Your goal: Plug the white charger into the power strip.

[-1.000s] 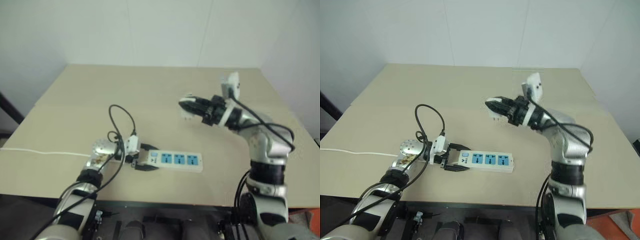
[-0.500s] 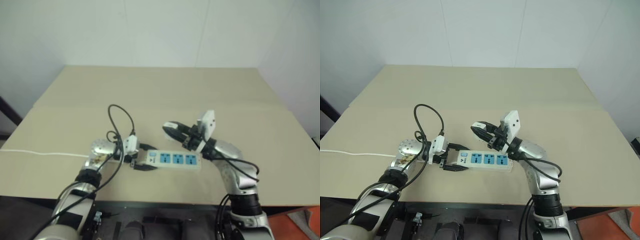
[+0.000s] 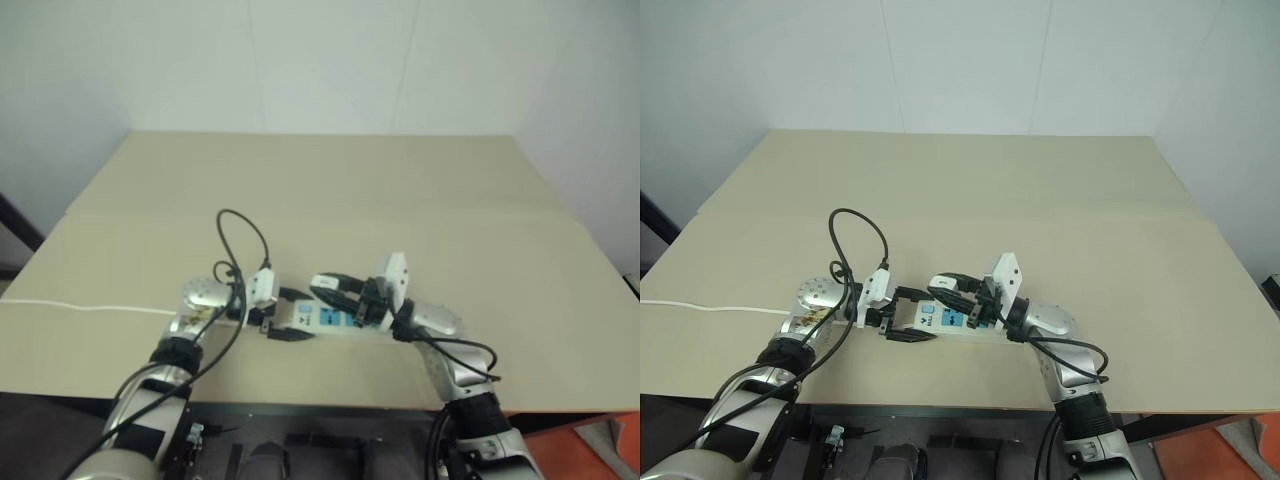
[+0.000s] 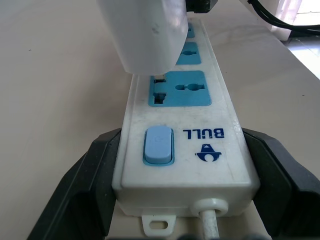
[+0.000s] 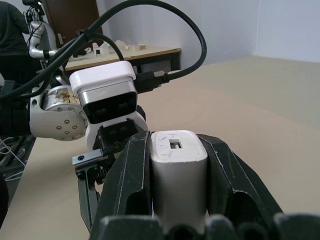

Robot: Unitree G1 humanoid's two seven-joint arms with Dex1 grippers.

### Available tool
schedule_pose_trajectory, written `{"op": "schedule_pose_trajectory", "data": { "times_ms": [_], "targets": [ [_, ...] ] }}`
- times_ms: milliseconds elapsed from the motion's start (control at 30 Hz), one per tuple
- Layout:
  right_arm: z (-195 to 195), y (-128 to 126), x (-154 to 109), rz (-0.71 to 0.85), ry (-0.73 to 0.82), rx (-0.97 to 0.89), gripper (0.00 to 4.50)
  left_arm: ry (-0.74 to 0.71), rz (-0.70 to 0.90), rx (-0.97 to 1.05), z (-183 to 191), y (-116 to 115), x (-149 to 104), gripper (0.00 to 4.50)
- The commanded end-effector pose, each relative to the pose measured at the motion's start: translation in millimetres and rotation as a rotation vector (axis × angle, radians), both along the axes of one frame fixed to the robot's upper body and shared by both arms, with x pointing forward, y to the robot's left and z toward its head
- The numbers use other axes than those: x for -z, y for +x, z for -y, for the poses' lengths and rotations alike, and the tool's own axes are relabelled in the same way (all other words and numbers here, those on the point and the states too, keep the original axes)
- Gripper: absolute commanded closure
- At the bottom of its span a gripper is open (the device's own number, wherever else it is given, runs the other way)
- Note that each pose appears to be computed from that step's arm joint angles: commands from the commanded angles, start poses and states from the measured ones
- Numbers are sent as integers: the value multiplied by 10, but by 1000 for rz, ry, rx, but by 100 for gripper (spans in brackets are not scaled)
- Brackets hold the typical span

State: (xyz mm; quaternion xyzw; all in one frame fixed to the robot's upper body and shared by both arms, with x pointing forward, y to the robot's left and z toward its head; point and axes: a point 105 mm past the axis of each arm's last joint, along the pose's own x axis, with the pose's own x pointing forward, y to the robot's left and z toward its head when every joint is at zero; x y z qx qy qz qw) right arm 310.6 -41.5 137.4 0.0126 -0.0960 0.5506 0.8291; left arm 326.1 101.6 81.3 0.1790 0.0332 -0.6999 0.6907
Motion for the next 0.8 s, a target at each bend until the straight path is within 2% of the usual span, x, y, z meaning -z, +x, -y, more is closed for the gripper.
{"op": "schedule_pose_trajectory", "data": {
  "times_ms": [33, 500, 800],
  "targets": [
    [-23, -17, -81, 53, 5, -20, 337, 106, -67, 45, -18, -105, 207, 123],
    [-27, 134, 106, 34, -70, -22, 337, 122, -70, 56, -26, -115, 208, 123],
    [111, 95, 251, 4, -150, -58, 337, 130, -58, 53, -27, -107, 213, 123]
  ]
}}
